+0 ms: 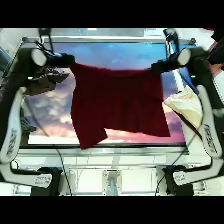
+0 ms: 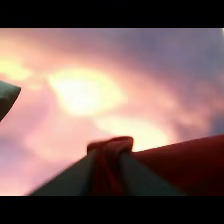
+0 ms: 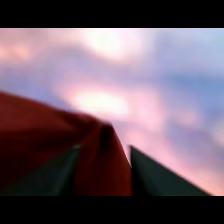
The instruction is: Fold the shirts.
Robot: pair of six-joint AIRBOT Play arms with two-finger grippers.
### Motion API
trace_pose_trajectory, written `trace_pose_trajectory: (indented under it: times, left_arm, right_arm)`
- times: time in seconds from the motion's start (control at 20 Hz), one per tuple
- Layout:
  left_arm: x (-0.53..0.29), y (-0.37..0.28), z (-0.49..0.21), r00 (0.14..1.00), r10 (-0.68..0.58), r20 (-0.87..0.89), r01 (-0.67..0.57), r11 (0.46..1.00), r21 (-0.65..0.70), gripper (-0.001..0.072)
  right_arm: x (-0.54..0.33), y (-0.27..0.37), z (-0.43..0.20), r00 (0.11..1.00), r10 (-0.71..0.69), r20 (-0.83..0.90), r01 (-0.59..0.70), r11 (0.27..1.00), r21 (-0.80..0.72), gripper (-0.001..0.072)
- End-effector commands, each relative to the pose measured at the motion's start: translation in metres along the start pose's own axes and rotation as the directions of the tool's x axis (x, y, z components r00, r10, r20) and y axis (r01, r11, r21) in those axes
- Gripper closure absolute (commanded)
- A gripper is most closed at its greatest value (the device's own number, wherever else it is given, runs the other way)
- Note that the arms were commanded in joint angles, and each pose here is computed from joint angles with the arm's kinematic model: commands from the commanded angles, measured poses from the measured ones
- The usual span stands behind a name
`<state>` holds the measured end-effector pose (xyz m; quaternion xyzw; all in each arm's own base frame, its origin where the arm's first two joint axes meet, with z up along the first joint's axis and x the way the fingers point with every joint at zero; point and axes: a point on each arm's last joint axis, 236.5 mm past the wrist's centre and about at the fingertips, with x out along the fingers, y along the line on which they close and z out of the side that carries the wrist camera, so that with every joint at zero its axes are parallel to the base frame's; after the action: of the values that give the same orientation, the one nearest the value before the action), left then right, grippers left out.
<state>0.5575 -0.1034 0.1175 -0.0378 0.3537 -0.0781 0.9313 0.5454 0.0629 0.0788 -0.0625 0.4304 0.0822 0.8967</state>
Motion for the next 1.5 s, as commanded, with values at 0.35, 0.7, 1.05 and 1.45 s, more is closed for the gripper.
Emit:
trace_pose_trajectory:
  times: [0.35,0.7,1.05,1.45]
  left_arm:
    - [-0.087,0.093,0.09,0.907,0.346,0.241,-0.39,0.905,0.17,0.0]
    - [-0.199,0.174,-0.027,0.884,0.467,0.0,-0.467,0.883,0.038,0.0002]
    - [-0.09,0.097,-0.265,0.963,0.069,-0.259,-0.177,0.89,-0.42,0.0002]
    - [-0.035,0.058,-0.301,0.944,-0.156,-0.292,-0.081,0.745,-0.662,0.0035]
  right_arm:
    - [-0.037,-0.108,0.012,0.968,-0.25,0.039,0.25,0.968,0.0,0.028]
    - [-0.16,-0.168,-0.061,0.98,-0.195,-0.025,0.195,0.949,0.248,0.0281]
    - [-0.125,-0.103,-0.196,0.996,0.036,-0.081,0.008,0.875,0.484,0.0281]
    - [-0.136,-0.063,-0.178,0.989,0.126,0.078,-0.149,0.857,0.494,0.028]
